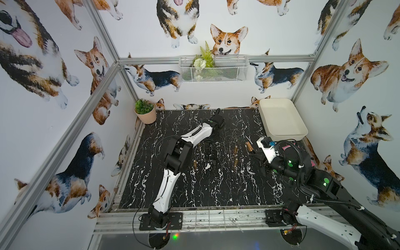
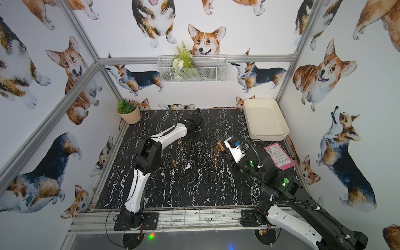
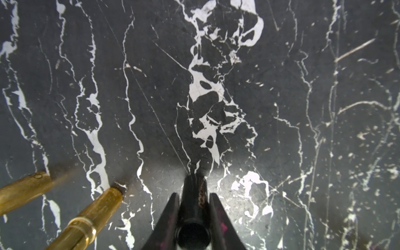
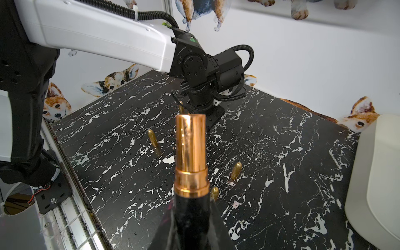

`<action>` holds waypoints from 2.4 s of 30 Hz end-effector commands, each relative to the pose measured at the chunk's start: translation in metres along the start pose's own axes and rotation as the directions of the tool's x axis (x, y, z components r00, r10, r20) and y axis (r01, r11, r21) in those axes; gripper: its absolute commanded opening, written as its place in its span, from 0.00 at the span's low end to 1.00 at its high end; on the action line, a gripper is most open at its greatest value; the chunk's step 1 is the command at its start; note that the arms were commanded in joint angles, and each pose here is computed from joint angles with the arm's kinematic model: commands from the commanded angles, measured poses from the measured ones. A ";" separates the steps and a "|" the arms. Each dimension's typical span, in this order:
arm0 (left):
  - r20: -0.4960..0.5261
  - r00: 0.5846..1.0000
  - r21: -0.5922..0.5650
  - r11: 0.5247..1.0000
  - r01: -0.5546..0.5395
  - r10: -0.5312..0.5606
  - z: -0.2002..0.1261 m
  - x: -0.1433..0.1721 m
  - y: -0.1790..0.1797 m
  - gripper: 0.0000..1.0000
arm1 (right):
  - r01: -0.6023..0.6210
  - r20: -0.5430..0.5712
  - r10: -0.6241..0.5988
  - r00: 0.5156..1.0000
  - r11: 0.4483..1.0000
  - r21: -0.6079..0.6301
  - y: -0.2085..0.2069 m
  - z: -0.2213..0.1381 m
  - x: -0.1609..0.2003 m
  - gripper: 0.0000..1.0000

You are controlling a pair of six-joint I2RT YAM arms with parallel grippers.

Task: Open the lipstick cap
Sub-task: Place the cover at the center of the board, then place the lipstick at the center of the board.

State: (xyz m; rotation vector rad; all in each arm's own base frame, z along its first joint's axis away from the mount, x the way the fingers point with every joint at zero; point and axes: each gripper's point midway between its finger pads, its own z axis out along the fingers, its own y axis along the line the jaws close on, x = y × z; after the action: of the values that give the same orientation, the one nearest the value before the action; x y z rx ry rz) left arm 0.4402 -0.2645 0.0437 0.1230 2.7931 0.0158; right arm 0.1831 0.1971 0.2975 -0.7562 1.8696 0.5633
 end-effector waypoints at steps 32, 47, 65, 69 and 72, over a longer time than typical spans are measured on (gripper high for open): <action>0.002 1.000 0.451 0.892 -0.013 0.014 -0.200 0.003 -0.027 0.58 | 0.039 0.011 -0.039 0.999 0.999 0.019 -0.003 0.019 -0.002 0.00; -0.001 0.992 0.810 0.583 -0.072 0.124 -0.304 0.057 -0.080 0.60 | 0.027 -0.007 -0.028 1.000 0.999 -0.037 0.007 0.042 -0.002 0.00; 0.014 0.970 0.868 0.479 -0.132 0.242 -0.328 0.088 -0.122 0.47 | 0.013 -0.021 -0.014 1.000 1.000 -0.024 0.005 0.050 0.005 0.00; 0.005 0.968 0.865 0.485 -0.131 0.252 -0.325 0.092 -0.121 0.40 | 0.014 -0.024 -0.014 1.000 1.000 -0.024 0.005 0.051 0.005 0.00; -0.002 0.965 0.864 0.486 -0.130 0.262 -0.323 0.096 -0.122 0.38 | 0.015 -0.028 -0.016 0.999 1.000 -0.020 0.004 0.052 0.005 0.00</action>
State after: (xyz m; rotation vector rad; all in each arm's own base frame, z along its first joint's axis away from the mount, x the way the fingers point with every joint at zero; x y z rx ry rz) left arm 0.2359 -0.3753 0.3101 0.6846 2.5971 -1.3655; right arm 0.2070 0.2305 0.2624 -0.8216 1.9221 0.5563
